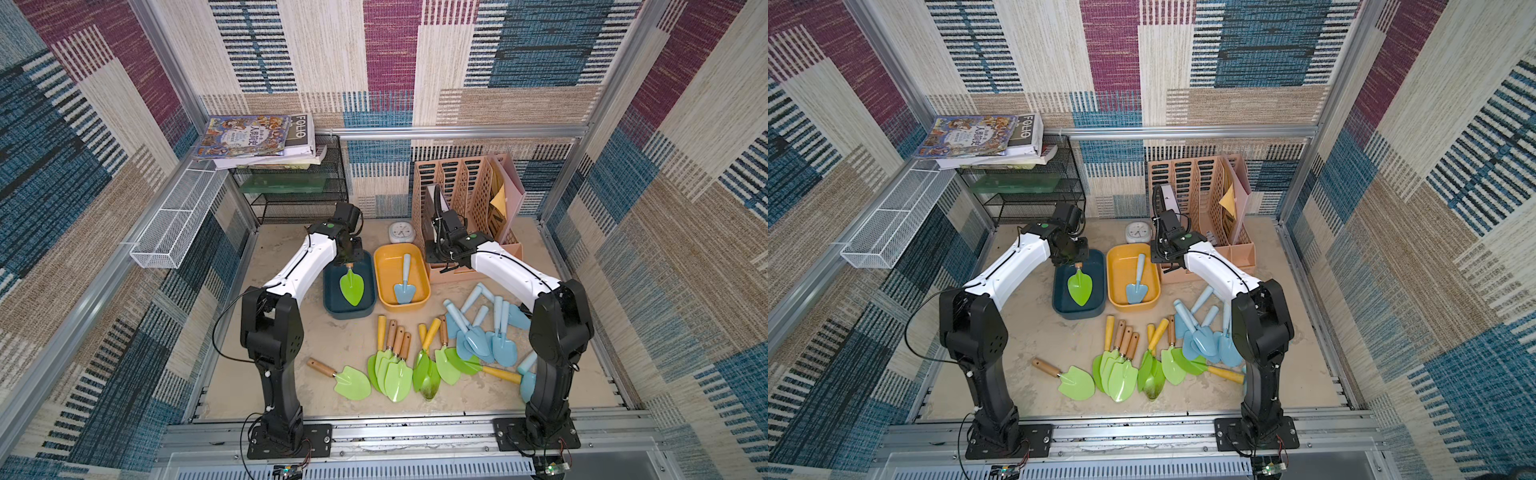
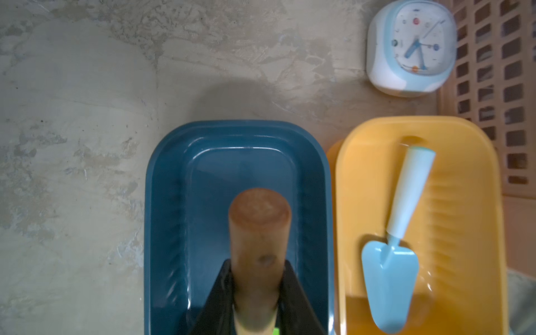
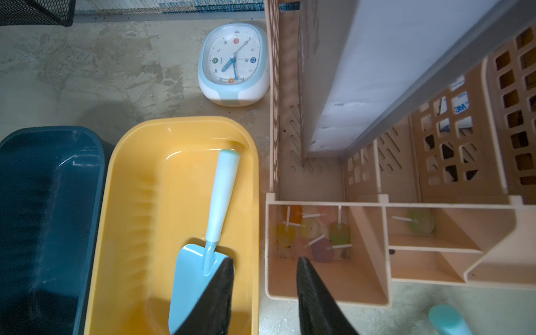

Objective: Sort the small shovels by color and place them into the storage box
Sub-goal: Place the shovel in the storage box.

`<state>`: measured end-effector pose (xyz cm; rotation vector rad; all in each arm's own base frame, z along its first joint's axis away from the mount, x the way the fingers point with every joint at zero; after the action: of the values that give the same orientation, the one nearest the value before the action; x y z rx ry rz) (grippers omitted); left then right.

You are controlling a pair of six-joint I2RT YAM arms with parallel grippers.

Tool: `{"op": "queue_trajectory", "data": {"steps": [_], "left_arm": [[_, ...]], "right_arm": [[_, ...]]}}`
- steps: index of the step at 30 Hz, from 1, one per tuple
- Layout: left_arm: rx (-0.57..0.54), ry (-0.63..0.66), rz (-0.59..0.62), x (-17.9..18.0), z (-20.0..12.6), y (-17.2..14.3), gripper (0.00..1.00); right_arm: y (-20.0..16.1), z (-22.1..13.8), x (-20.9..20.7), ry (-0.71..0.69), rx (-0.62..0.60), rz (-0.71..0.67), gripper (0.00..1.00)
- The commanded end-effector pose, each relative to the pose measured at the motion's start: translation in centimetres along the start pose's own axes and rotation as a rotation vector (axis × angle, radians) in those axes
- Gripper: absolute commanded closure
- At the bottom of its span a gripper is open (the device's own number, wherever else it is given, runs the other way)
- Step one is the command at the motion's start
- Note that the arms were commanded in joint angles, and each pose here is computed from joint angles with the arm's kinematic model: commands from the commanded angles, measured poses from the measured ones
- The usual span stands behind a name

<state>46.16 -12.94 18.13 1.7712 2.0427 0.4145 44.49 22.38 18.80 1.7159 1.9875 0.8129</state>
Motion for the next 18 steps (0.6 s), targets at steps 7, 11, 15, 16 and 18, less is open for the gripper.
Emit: {"op": "queue_trajectory", "data": {"steps": [7, 11, 15, 16, 18], "left_arm": [[0.09, -0.04, 0.007, -1.3, 5.5, -1.0, 1.0], [0.097, -0.066, -0.023, -2.0, 7.2, -1.2, 1.0], [0.113, -0.078, -0.033, -2.7, 8.5, -1.6, 1.0], [0.122, -0.078, -0.033, -2.8, 8.7, -1.9, 1.0], [0.138, -0.077, -0.036, -3.0, 9.0, -2.3, 1.0]], "right_arm": [[-1.0, -0.8, -1.3, -0.026, -0.003, 0.014, 0.6], [-1.4, -0.7, -1.7, -0.034, 0.009, 0.02, 0.6], [-1.9, -0.5, -1.9, -0.04, 0.019, 0.022, 0.6], [-1.9, -0.4, -1.9, -0.039, 0.02, 0.025, 0.6], [-2.1, -0.3, -1.9, -0.037, 0.024, 0.026, 0.6]]}}
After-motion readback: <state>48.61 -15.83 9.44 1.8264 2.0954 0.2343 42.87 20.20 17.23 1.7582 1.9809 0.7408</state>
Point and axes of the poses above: each gripper's point midway between its finger pads, its own z axis out along the fingers, its own x axis along the line the jaws close on, y = z × x, the point moved 3 cm from there along -z, back along the fingers, and after that the axes turned 2 degrees about -z, right-handed, at the moved point
